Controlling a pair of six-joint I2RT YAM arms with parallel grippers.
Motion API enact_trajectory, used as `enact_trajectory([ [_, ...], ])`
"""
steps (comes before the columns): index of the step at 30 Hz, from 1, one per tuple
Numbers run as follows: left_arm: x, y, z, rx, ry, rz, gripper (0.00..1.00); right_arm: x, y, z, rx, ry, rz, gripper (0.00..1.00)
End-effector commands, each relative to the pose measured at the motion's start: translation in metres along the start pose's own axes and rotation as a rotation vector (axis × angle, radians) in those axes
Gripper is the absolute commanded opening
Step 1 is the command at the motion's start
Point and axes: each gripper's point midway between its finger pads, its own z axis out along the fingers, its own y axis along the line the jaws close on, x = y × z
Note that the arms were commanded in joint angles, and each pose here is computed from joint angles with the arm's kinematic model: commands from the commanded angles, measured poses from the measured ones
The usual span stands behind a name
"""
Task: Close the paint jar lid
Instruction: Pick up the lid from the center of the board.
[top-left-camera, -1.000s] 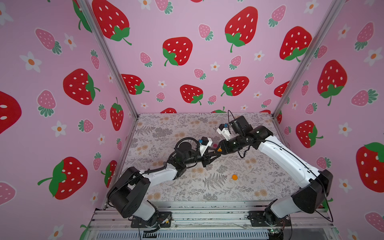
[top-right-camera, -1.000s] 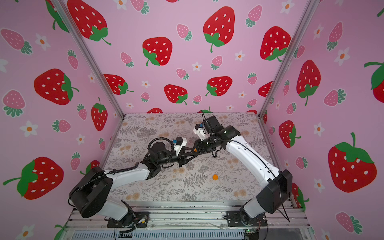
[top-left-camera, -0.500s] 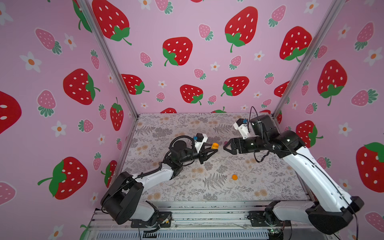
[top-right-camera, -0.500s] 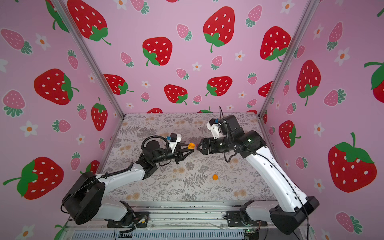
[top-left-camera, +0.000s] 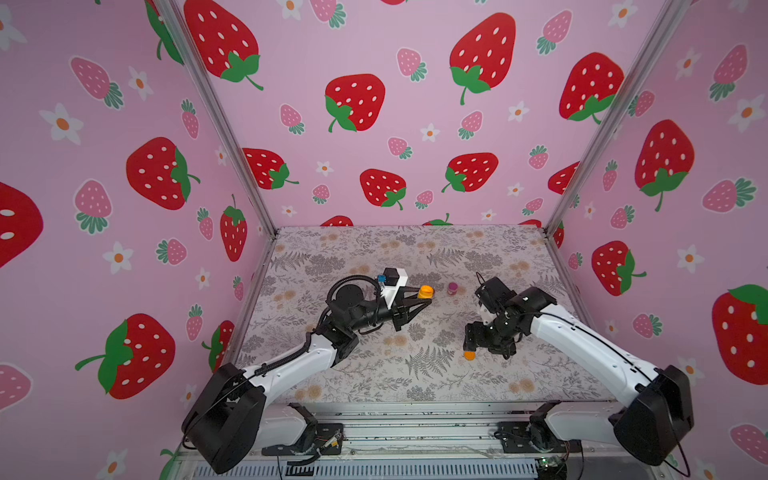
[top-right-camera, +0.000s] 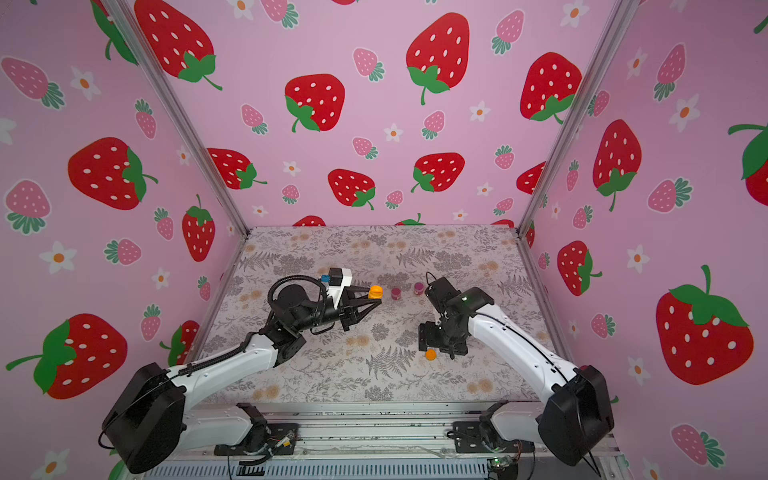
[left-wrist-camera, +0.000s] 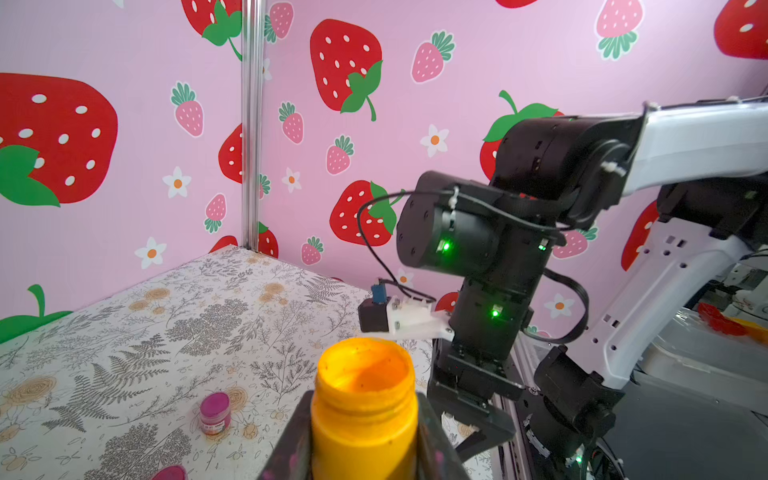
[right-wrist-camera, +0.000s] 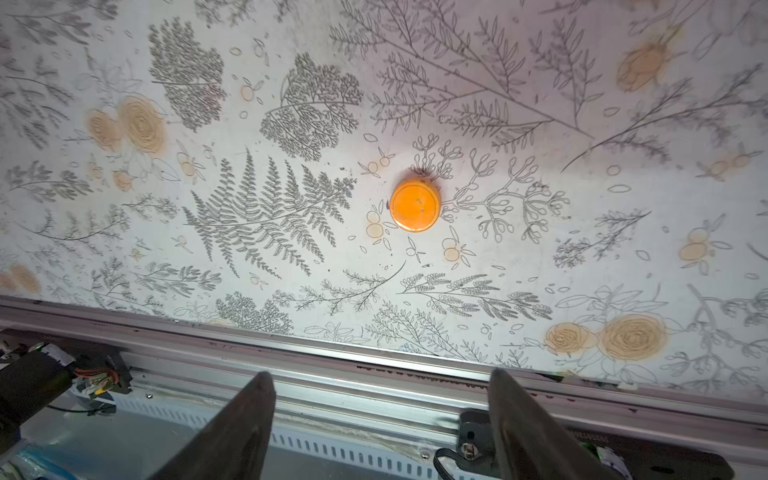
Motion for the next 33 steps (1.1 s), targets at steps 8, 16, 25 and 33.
enact_trajectory([
  [8, 0.006, -0.003, -0.007, -0.012, 0.012, -0.015, 0.2, -0.016, -0.002, 0.054, 0.101, 0.014, 0.017, 0.68],
  [16, 0.006, -0.003, -0.009, -0.023, 0.021, -0.015, 0.2, -0.018, -0.01, 0.077, 0.173, 0.049, 0.014, 0.58],
  [25, 0.006, -0.004, -0.01, -0.023, 0.022, -0.016, 0.2, -0.014, -0.023, 0.089, 0.239, 0.069, 0.017, 0.56],
  [33, 0.006, -0.003, -0.011, -0.028, 0.025, -0.015, 0.2, -0.017, -0.026, 0.094, 0.259, 0.067, 0.016, 0.5],
])
